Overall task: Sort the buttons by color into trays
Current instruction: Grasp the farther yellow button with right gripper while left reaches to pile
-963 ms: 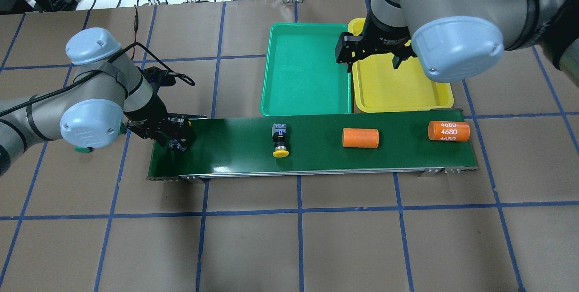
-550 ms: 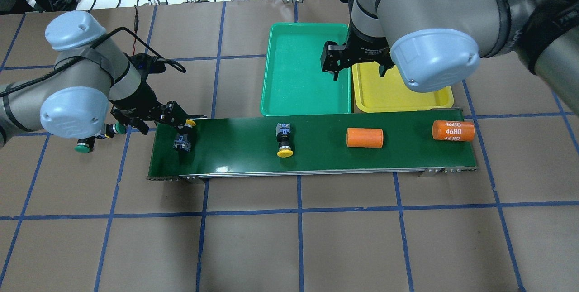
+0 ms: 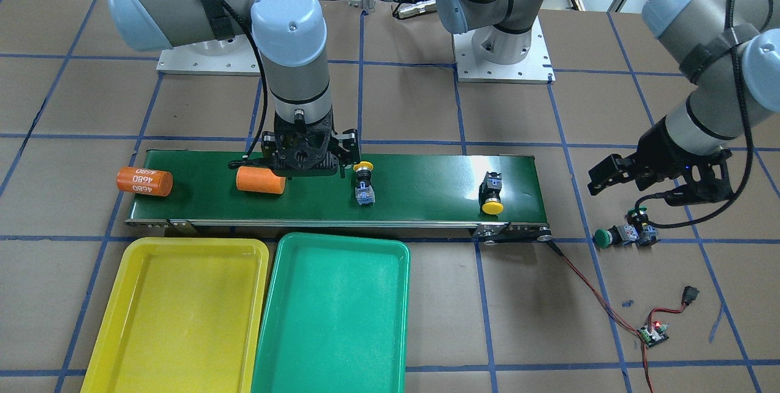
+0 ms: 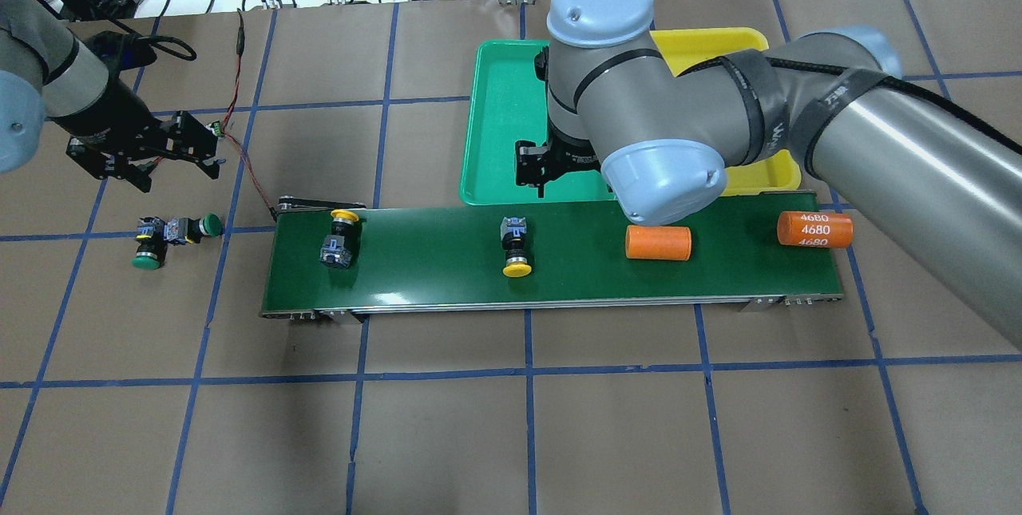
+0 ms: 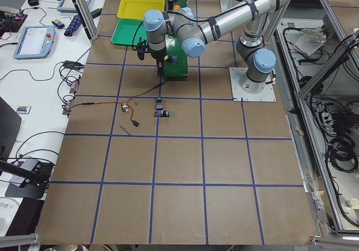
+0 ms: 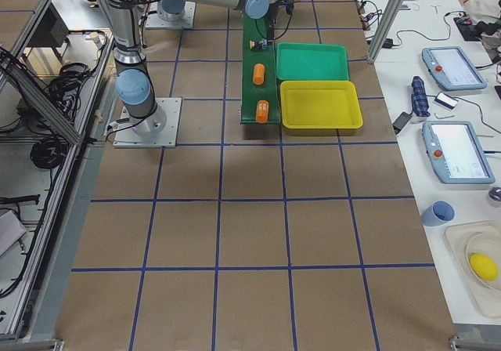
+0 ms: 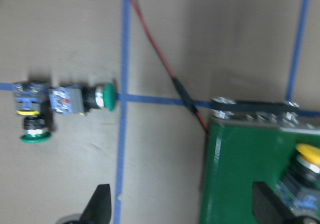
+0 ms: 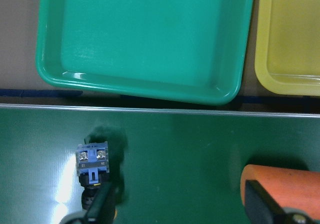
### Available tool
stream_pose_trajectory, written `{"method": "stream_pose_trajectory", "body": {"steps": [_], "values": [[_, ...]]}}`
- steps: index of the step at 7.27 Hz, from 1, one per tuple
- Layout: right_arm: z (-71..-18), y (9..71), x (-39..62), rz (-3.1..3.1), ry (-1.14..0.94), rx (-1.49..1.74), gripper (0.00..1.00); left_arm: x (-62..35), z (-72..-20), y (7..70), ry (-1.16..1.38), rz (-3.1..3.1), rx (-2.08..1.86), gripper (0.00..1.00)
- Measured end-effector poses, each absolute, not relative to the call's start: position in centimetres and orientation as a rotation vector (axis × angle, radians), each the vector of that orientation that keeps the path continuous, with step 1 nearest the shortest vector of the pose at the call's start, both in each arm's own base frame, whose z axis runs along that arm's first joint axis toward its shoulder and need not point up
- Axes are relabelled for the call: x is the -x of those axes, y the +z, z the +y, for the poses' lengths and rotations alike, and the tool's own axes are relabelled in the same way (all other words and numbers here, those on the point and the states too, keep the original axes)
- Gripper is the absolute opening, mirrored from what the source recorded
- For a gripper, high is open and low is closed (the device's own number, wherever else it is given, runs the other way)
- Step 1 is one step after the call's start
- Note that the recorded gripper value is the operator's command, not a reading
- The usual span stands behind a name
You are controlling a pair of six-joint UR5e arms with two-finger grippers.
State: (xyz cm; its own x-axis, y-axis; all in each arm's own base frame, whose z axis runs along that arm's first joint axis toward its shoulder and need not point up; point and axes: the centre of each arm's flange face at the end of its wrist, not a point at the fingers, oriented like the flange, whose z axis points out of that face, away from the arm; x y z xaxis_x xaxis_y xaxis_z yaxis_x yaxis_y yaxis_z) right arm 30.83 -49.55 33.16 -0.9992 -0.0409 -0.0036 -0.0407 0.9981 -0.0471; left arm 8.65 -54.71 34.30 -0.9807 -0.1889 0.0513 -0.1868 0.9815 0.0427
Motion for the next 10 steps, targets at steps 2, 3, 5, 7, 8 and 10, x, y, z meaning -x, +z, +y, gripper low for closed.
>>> {"method": "stream_pose_trajectory", "body": {"steps": [2,3,5,7,8,10], "values": [[-49.5,30.6,-32.3,3.138,-0.038,0.075,0.91,-11.2,-55.5,29.9,-0.075,-3.028,-0.647,1.0],[-49.7,29.5,-33.1,3.133,-0.045,0.087,0.91,-11.5,-55.6,27.2,-0.089,-2.99,-0.816,1.0],[-50.1,27.6,-34.0,3.108,-0.035,0.1,0.88,-11.8,-55.7,23.1,-0.086,-2.939,-1.001,1.0],[-50.3,26.9,-34.3,3.1,-0.029,0.109,0.71,-13.4,-56.1,21.0,-0.044,-2.907,-1.099,1.0],[-50.4,26.6,-34.3,3.103,-0.025,0.115,0.49,-14.4,-56.1,20.2,-0.035,-2.893,-1.137,1.0],[-50.5,25.9,-34.1,3.123,-0.008,0.151,0.16,-15.2,-56.1,19.4,-0.036,-2.876,-1.179,1.0]]}}
